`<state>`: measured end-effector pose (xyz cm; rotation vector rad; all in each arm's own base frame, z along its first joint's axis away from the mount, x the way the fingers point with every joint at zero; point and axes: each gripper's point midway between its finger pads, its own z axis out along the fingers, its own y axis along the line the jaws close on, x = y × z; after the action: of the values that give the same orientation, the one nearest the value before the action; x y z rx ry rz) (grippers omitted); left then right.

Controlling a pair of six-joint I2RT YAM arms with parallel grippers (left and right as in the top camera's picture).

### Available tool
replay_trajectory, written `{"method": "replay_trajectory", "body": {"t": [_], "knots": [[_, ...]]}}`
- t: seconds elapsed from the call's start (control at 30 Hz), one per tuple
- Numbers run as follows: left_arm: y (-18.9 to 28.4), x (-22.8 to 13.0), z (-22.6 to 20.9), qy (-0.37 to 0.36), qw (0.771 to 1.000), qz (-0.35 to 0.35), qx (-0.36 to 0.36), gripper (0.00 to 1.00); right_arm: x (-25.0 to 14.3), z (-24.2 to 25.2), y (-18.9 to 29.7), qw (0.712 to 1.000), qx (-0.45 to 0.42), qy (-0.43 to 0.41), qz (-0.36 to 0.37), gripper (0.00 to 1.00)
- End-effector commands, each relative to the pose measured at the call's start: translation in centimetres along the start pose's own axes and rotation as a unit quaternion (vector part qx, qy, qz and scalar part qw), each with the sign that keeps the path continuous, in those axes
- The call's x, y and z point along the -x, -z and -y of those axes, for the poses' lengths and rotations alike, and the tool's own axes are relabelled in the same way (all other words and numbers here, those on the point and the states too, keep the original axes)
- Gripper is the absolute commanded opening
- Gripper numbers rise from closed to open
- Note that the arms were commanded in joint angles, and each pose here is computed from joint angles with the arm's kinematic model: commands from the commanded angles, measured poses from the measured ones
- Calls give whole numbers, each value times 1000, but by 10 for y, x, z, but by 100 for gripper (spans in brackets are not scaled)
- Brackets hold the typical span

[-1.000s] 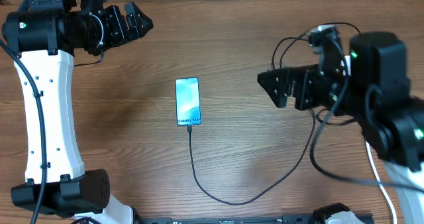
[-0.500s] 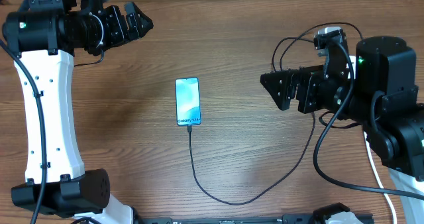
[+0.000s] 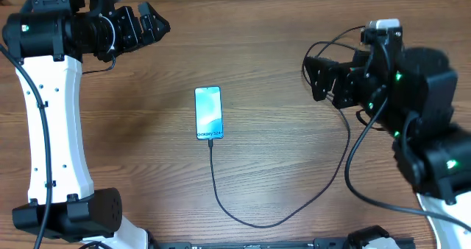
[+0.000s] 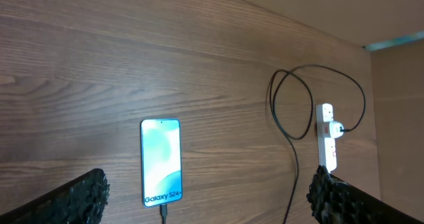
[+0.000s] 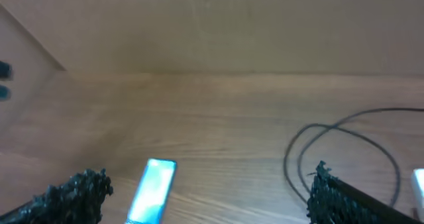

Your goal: Plug charger to phone and switch on socket

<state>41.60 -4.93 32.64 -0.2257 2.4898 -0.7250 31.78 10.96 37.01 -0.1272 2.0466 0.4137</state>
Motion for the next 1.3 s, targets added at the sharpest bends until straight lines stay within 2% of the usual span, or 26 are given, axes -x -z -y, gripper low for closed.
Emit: {"method": "replay_trajectory", "body": {"t": [0.0,0.33,0.73,1.27], "knots": [[2,1,1,3,1000,4,1,100,-12,15,9,998,-23,47,46,100],[2,1,1,3,1000,4,1,100,-69,53,24,987,-51,41,143,100],[2,1,1,3,1000,4,1,100,-167,74,13,979,-33,46,193,100],[2,1,1,3,1000,4,1,100,-205,81,-3,972,-21,55,228,100]]}}
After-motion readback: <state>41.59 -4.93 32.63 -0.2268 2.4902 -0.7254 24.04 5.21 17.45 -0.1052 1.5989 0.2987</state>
